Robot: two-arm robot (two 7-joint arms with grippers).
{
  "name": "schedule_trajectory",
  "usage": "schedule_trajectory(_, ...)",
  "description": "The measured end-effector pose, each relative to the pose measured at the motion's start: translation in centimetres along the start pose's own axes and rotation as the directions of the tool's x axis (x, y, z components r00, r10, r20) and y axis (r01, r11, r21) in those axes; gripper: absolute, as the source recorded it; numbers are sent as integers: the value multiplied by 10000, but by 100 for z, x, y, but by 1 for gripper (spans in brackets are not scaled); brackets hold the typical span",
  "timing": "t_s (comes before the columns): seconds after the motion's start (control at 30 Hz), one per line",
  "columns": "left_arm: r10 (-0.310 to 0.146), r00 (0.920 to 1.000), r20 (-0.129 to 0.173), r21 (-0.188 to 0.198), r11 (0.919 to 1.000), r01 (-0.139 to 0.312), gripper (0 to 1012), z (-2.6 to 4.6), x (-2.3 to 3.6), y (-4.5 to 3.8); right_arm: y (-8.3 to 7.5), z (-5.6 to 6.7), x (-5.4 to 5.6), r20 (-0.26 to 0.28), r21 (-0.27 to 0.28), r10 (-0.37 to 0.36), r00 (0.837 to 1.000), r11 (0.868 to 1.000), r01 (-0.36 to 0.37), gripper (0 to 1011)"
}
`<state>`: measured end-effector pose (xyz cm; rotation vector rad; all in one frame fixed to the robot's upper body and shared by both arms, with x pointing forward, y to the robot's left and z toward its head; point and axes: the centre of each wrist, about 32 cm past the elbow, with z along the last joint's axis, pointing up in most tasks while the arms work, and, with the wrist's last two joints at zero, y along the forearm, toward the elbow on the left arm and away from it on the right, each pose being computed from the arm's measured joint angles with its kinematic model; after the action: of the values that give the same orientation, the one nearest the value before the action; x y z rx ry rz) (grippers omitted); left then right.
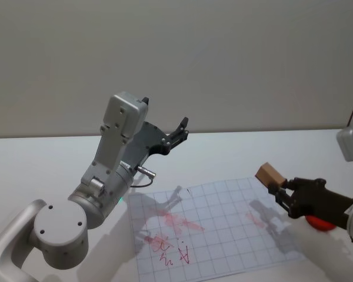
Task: Use the one hand to pick up the stamp and affix it onto the A4 paper.
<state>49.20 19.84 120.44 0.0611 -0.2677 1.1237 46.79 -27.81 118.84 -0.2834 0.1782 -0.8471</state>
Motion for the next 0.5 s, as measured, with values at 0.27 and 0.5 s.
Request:
schedule_trajectory(0.27,1,10000,0,0,10000,-1,1001,0,0,0,0,-35,-3,-242,-1019,79,9997,9947,-103,216)
schedule_trajectory(0.5,0,10000,0,0,10000,0,1001,0,0,0,1,-97,-1,-291,-2005,15,9996,9797,-73,216)
